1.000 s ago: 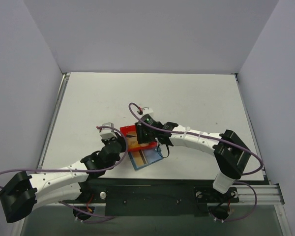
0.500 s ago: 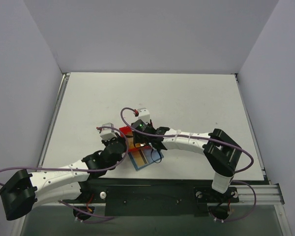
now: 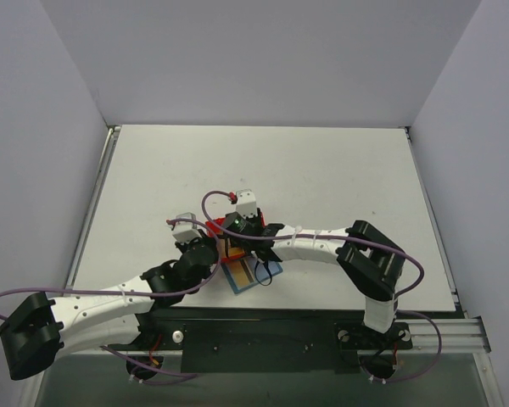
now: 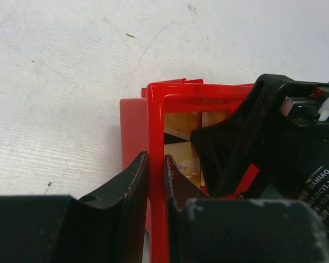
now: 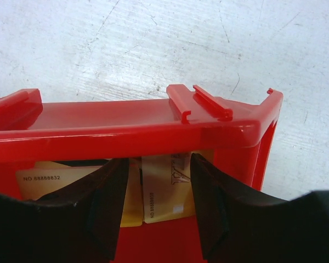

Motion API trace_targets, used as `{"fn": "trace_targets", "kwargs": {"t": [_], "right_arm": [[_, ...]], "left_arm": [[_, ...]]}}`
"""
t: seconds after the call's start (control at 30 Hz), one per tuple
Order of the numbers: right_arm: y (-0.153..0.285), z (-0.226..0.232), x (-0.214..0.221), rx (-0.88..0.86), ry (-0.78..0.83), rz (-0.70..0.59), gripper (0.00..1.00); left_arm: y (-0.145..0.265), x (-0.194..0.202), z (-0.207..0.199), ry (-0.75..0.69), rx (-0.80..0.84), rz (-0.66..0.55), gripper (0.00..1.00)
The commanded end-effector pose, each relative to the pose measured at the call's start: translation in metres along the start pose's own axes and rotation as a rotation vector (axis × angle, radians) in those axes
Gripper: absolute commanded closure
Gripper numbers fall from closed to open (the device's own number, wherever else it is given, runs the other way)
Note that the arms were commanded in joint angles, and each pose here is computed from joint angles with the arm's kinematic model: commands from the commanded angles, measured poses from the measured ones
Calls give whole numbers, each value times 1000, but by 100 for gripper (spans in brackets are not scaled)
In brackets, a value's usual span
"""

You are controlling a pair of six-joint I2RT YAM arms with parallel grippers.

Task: Put the credit cards into the card holder
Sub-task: Pick up the credit card from the storage box.

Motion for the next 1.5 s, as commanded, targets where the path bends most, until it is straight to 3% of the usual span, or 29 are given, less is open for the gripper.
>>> {"fn": "trace_targets", "kwargs": {"t": [0.0, 0.43, 1.03, 1.47], "right_arm": [[-2, 7, -12, 30, -22, -60, 56], [0, -10, -10, 176, 32, -78, 58], [21, -28, -23, 231, 38, -132, 60], [24, -39, -15, 265, 60, -102, 63]], "left_arm": [[3, -23, -19, 90, 39, -66, 100], [5, -24, -14, 85, 33, -77, 100], [3, -21, -14, 79, 31, -69, 100], [2, -19, -15, 70, 27, -62, 100]]}}
Point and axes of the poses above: each gripper's point midway between its finger pads, its own y axis back along the fingers, its own z axis along the line the jaws close on, x = y × z, the point moved 8 cm from there along y, back along the fingers, and after that the axes turned 1 degree about -y, right-handed, at the moved point
